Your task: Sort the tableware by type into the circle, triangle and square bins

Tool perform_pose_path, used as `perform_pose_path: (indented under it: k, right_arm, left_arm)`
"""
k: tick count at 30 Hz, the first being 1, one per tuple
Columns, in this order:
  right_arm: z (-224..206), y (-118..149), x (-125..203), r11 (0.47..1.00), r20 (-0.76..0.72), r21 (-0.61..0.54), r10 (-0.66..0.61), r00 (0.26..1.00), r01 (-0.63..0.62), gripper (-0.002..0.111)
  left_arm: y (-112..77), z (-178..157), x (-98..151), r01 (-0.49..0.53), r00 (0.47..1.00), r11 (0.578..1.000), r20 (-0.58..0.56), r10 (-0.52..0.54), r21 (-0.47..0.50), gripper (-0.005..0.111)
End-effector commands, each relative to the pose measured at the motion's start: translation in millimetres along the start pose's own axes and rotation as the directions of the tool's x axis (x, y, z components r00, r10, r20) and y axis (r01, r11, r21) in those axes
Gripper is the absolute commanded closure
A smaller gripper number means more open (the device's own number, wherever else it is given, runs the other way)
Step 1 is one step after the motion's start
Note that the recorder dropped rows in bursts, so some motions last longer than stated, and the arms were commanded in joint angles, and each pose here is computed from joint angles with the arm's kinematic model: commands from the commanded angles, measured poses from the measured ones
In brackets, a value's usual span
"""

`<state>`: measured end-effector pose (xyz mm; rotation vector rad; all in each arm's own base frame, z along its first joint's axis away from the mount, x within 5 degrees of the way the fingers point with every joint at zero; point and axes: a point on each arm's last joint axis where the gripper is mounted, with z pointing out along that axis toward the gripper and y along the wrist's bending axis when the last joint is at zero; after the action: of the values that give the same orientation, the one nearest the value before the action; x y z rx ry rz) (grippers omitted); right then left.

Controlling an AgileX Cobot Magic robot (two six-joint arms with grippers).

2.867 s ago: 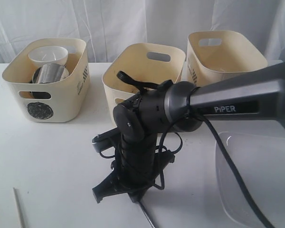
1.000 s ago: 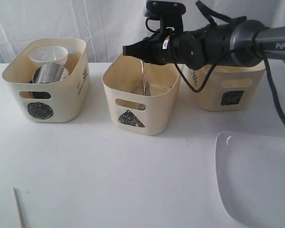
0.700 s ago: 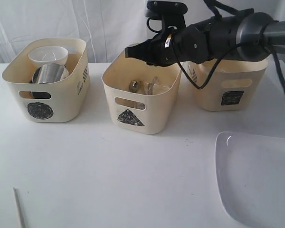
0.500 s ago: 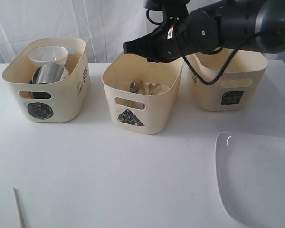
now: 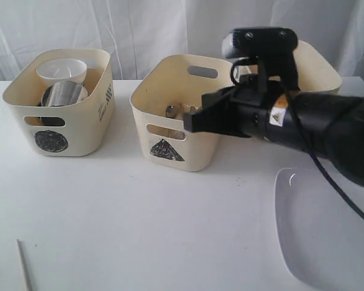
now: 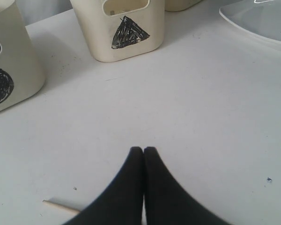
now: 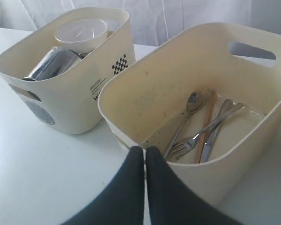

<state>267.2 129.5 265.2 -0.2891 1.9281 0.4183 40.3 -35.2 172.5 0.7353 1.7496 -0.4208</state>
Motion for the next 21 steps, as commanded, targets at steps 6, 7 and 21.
perform_pose_path:
  k: [6,7,21]
  right_arm:
    - [-46,-4,26,1.0,0.049,-0.006,-0.031,0.998,0.031,0.108]
    - [-47,-7,28,1.0,0.017,0.011,-0.019,1.0,0.019,0.108]
    - [-56,-35,44,0.978,-0.326,0.195,0.14,0.935,-0.079,0.108]
  left_arm:
    - [-0.4,0,1,0.003,1.0,1.0,0.002,-0.003,0.004,0.107]
    - [-0.4,0,1,0.003,1.0,1.0,0.002,-0.003,0.004,0.107]
    - [-0.4,0,1,0.003,1.0,1.0,0.002,-0.003,0.004,0.107]
